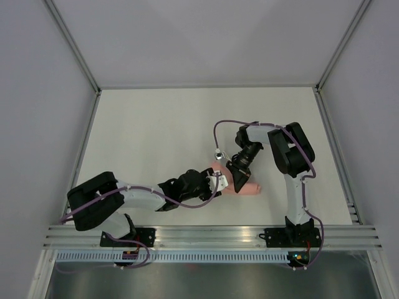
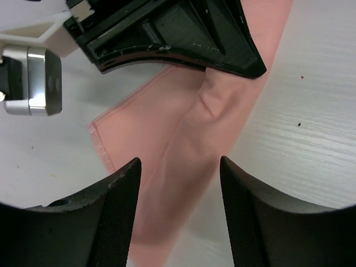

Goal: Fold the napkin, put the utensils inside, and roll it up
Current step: Roll the napkin at the center of the board.

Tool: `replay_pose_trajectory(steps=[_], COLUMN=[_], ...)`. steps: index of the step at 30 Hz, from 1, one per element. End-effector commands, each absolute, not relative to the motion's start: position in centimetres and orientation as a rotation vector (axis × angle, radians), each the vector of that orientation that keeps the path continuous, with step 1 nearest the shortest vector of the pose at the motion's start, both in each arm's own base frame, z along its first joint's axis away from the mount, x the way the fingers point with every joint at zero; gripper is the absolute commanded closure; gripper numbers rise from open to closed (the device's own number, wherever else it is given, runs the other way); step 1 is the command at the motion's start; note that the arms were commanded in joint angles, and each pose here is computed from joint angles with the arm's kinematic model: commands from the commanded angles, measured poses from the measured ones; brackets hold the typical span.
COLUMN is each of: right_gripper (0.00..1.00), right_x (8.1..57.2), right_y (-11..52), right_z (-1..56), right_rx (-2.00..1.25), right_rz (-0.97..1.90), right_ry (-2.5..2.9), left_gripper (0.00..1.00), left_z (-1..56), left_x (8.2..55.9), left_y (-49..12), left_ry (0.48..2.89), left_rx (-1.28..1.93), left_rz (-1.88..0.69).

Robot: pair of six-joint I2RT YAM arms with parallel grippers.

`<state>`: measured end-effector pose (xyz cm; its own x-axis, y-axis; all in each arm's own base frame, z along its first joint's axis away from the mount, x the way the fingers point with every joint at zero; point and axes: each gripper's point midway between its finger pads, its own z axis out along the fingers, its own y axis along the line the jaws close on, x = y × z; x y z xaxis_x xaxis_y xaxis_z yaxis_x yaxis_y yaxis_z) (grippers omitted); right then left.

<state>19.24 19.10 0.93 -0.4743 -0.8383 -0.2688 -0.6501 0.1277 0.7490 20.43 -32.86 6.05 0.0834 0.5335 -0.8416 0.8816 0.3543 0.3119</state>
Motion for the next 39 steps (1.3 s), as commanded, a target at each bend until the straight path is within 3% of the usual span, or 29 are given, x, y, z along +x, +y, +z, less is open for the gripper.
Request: replay_pose_trajectory(steps=[1,16,20,22,23,26,31,35,39], right_gripper=[1.0,0.99,1.0,0.98,0.98,0.84,0.63,0.52,0.49], right_x=[22.0,23.0,23.1,23.3,23.4,23.5,24.8,26.7,29.2], right_y=[16.1,16.3,16.4,16.4,16.4,16.4,16.9,17.2,17.0], right_z=[-5.1,-5.3,-5.3,-5.2,-5.1,-4.6,-2.3,0.5,4.4], right_rx=[1.708,1.653,1.652,1.648,1.647,1.642,1.662,1.671,1.694], right_rz=[-0.972,-0.989,-0.995,-1.002,-1.006,-1.025,-1.068,-1.125,-1.168], right_ry=[-2.185,-2.222,-2.23,-2.244,-2.249,-2.273,-2.372,-2.501,-2.688], left_gripper=[0.36,0.34,0.42,0.56,0.7,0.86,0.97,0.98,0.98], left_z=[8.3,3.3,2.1,1.1,0.8,0.3,-0.2,-0.4,-0.8], left_x=[21.3,19.4,19.3,18.7,18.5,18.1,17.5,16.8,16.4], left_y=[-35.4,-37.8,-37.6,-37.4,-37.6,-37.6,-37.5,-37.5,-37.4], left_ry=[1.429,1.389,1.43,1.462,1.473,1.513,1.583,1.633,1.692], left_rx=[1.356,1.602,1.64,1.676,1.685,1.682,1.678,1.677,1.661], left_rz=[-0.368,-0.341,-0.335,-0.36,-0.377,-0.42,-0.498,-0.594,-0.668])
